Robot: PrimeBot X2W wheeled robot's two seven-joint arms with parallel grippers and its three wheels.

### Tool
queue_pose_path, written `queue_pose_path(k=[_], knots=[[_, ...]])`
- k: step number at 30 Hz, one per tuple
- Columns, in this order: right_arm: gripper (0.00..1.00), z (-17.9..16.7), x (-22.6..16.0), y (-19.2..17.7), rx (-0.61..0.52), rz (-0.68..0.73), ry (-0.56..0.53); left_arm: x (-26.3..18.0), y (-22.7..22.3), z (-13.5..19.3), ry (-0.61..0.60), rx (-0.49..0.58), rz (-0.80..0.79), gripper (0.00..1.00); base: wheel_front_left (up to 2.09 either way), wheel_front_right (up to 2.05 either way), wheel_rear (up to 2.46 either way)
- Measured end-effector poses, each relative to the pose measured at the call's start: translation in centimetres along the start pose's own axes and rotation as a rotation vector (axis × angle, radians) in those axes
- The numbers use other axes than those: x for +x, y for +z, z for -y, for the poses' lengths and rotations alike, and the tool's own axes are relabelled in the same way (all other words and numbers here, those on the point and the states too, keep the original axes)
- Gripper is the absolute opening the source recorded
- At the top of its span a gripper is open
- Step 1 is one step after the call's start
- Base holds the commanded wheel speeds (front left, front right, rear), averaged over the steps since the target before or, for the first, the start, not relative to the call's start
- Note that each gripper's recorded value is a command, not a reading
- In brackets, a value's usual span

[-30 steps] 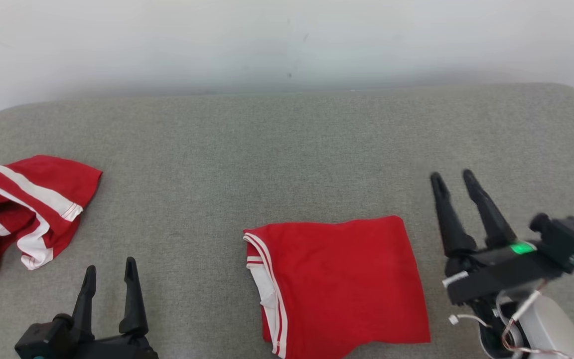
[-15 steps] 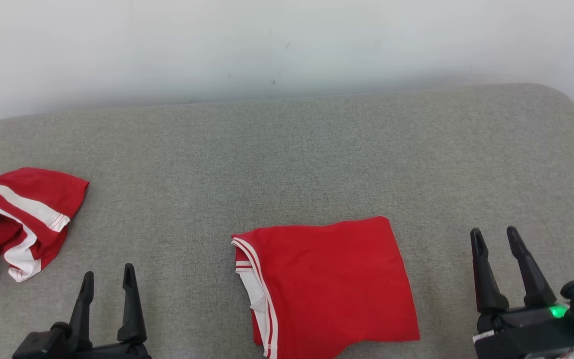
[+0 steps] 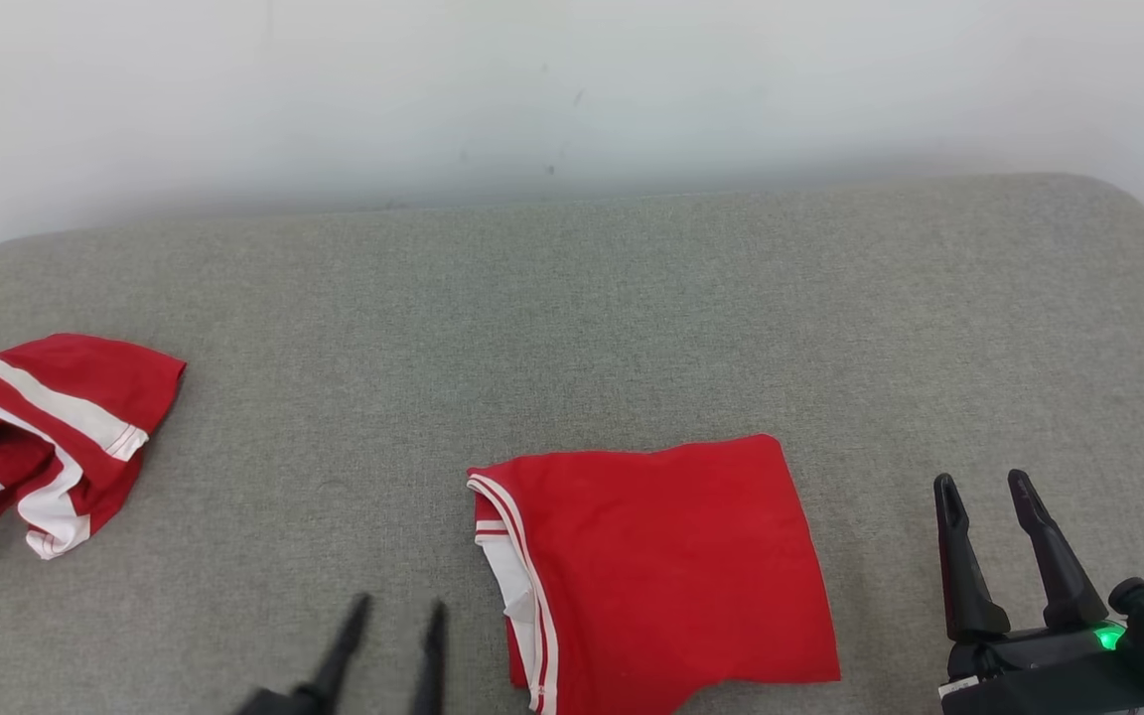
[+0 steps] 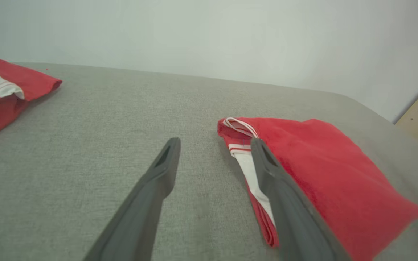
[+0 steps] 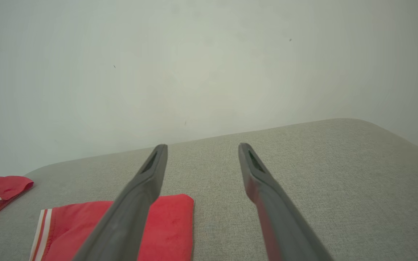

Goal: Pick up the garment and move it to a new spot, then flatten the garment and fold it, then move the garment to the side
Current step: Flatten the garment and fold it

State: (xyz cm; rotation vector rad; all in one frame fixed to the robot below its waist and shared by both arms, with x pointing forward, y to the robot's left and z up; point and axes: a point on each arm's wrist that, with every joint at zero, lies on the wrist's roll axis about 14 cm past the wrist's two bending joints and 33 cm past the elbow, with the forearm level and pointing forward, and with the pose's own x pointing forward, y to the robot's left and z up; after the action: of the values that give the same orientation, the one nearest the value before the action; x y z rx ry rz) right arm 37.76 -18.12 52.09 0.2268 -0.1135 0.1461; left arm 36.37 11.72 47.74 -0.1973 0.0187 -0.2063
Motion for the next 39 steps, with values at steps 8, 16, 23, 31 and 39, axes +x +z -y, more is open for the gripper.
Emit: queue_pose_path(k=[8,16,23,31,39], knots=[[1.00,0.0,0.3,-0.3,-0.007,-0.007,0.003,-1.9,-5.4,5.4,-0.167,-0.048,-0.176,1.00,0.00,0.00,0.00],[1.00,0.5,0.1,-0.6,-0.005,-0.017,-0.016,-3.3,-9.3,7.3,-0.218,-0.100,-0.312,1.00,0.00,0.00,0.00],[1.00,0.7,0.0,-0.6,-0.002,-0.017,-0.027,-2.1,-9.9,7.7,-0.230,-0.120,-0.337,0.45,0.00,0.00,0.00],[1.00,1.1,-0.2,-0.6,0.003,-0.016,-0.043,-1.0,-8.9,8.1,-0.234,-0.126,-0.304,0.00,0.00,0.00,0.00],[1.00,1.1,-0.1,-0.7,0.009,-0.018,-0.045,-0.1,-6.1,7.0,-0.204,-0.090,-0.205,0.01,0.00,0.00,0.00]])
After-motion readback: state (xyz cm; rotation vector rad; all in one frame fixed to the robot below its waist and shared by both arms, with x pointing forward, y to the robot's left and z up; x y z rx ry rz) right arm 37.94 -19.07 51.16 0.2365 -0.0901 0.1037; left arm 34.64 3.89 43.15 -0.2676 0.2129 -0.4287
